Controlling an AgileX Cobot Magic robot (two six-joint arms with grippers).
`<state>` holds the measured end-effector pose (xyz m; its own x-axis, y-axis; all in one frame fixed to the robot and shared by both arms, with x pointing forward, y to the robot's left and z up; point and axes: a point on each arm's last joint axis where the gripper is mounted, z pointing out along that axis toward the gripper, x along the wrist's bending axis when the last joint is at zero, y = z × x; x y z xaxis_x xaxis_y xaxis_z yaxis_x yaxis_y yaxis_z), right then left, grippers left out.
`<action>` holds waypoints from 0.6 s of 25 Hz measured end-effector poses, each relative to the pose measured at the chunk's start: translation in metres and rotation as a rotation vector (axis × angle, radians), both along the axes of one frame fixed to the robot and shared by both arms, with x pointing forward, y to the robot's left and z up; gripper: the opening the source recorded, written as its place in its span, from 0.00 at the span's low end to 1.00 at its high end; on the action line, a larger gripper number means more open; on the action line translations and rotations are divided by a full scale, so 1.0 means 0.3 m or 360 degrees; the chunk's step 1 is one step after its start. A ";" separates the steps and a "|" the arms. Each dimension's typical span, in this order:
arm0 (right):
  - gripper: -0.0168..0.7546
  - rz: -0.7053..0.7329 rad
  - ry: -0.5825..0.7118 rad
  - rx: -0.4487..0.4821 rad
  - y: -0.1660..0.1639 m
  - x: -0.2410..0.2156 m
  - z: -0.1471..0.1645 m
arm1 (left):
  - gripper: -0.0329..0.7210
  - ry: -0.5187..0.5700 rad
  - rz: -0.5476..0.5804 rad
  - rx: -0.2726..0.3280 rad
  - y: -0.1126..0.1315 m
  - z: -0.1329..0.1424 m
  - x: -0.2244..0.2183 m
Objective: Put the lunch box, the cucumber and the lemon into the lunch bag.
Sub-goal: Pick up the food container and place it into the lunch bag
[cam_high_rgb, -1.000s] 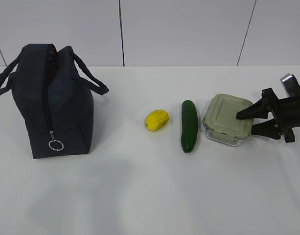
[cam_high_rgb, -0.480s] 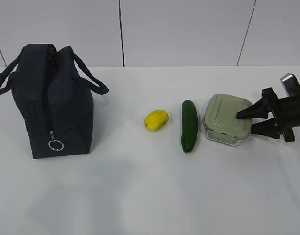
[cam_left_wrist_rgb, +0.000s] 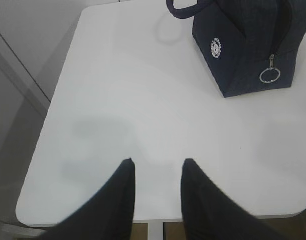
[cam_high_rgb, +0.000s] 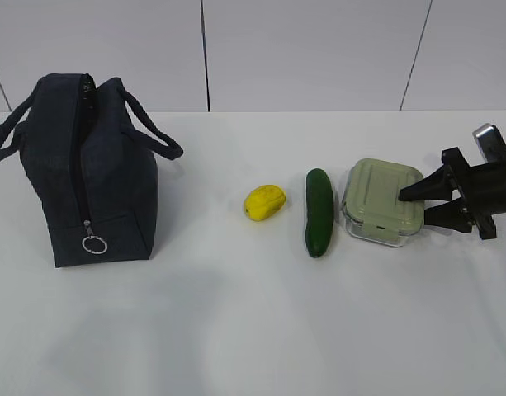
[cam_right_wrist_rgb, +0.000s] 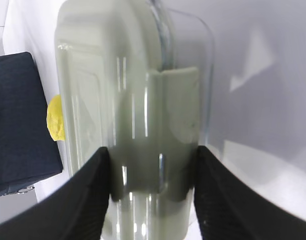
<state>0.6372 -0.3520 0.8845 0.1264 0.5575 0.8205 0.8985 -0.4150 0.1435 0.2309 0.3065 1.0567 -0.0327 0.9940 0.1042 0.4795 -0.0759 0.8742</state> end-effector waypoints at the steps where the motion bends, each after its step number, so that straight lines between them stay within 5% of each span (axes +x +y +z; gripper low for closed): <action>1: 0.51 0.0001 -0.0002 -0.0001 0.000 0.000 0.000 | 0.34 0.0000 0.0000 0.0000 0.000 0.000 0.000; 15: 0.50 0.0003 -0.0007 -0.0002 0.000 0.000 0.000 | 0.34 0.0000 0.0000 0.0000 0.000 0.000 0.000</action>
<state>0.6373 -0.3520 0.8845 0.1217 0.5588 0.8204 0.8986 -0.4129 0.1480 0.2309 0.3065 1.0567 -0.0327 0.9940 0.1042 0.4795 -0.0759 0.8742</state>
